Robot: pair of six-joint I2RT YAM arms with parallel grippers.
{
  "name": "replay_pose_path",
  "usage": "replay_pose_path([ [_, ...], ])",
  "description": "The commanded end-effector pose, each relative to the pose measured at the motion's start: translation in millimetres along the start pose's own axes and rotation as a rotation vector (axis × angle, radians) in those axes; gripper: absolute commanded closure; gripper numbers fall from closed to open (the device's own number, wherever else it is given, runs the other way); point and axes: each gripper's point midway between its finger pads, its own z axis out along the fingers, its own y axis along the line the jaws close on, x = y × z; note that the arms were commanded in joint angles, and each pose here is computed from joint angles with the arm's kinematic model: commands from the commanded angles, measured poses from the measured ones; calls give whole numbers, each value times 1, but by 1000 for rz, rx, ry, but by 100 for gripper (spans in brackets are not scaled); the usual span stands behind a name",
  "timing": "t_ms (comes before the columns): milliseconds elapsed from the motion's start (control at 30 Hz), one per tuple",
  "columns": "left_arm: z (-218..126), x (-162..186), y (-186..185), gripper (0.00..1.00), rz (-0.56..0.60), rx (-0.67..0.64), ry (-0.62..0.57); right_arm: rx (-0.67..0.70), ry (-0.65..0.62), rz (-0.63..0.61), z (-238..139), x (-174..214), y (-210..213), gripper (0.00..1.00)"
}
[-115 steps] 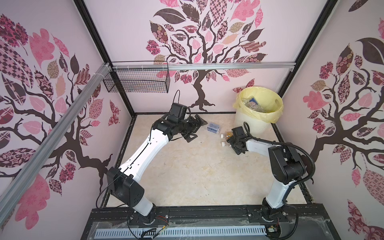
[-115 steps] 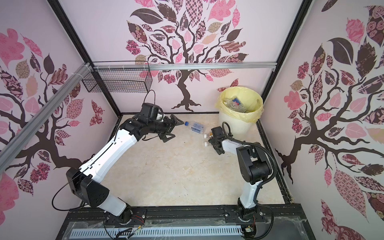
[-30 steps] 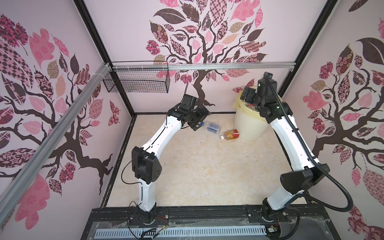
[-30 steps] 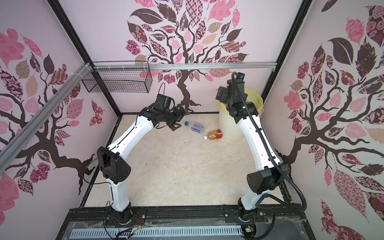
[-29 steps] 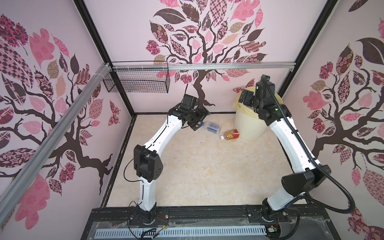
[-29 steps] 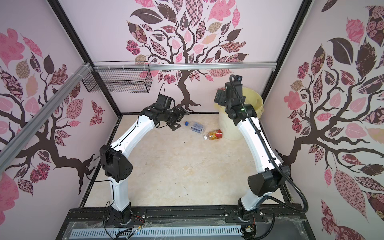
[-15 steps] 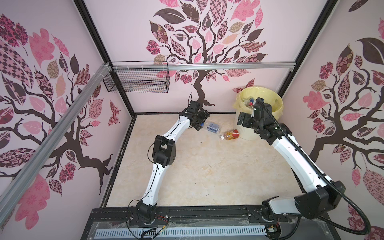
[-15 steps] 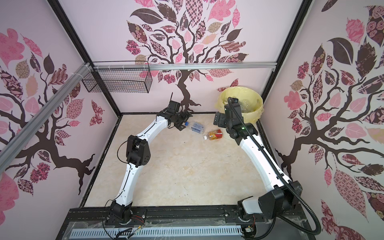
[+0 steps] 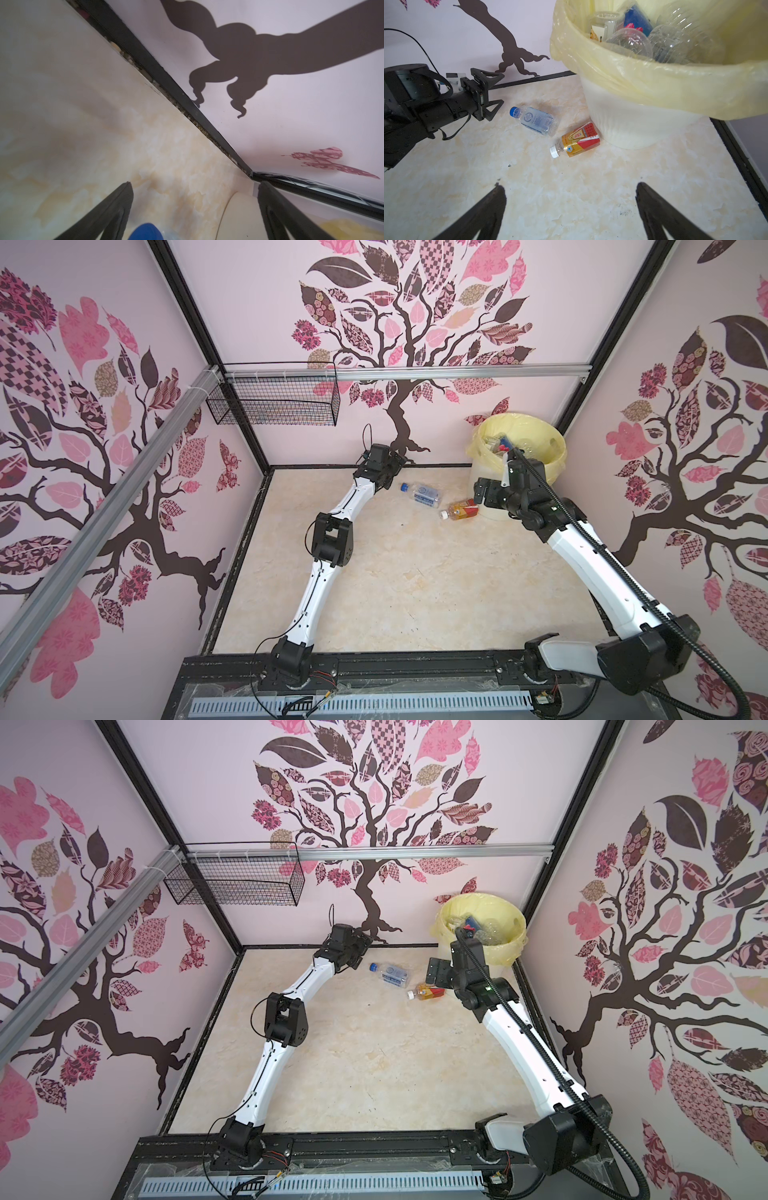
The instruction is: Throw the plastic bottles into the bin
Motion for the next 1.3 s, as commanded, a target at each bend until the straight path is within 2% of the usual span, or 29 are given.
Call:
replay_pose_path([
  [0,16,3,-14,3,-9,97,-36,-41,-35,13,-14,-7,5,0],
  [100,25,19,-17,3,-31,143,2,-36,-26,7,-11,-4,4,0],
  [333,26,63,-28,3,10,186,118,-26,-9,2,-3,3,2,0],
  [633,-3,117,-38,3,28,182,263,33,8,-6,4,11,-8,0],
  [767,-33,132,-48,3,18,171,322,79,57,20,19,27,-16,0],
  [933,-84,129,-36,3,13,122,306,119,133,72,39,47,-20,0],
  [1100,-158,132,-30,3,53,53,359,141,218,159,62,67,-19,0],
  [1267,-238,132,-32,3,141,37,376,159,267,251,93,86,-16,0],
])
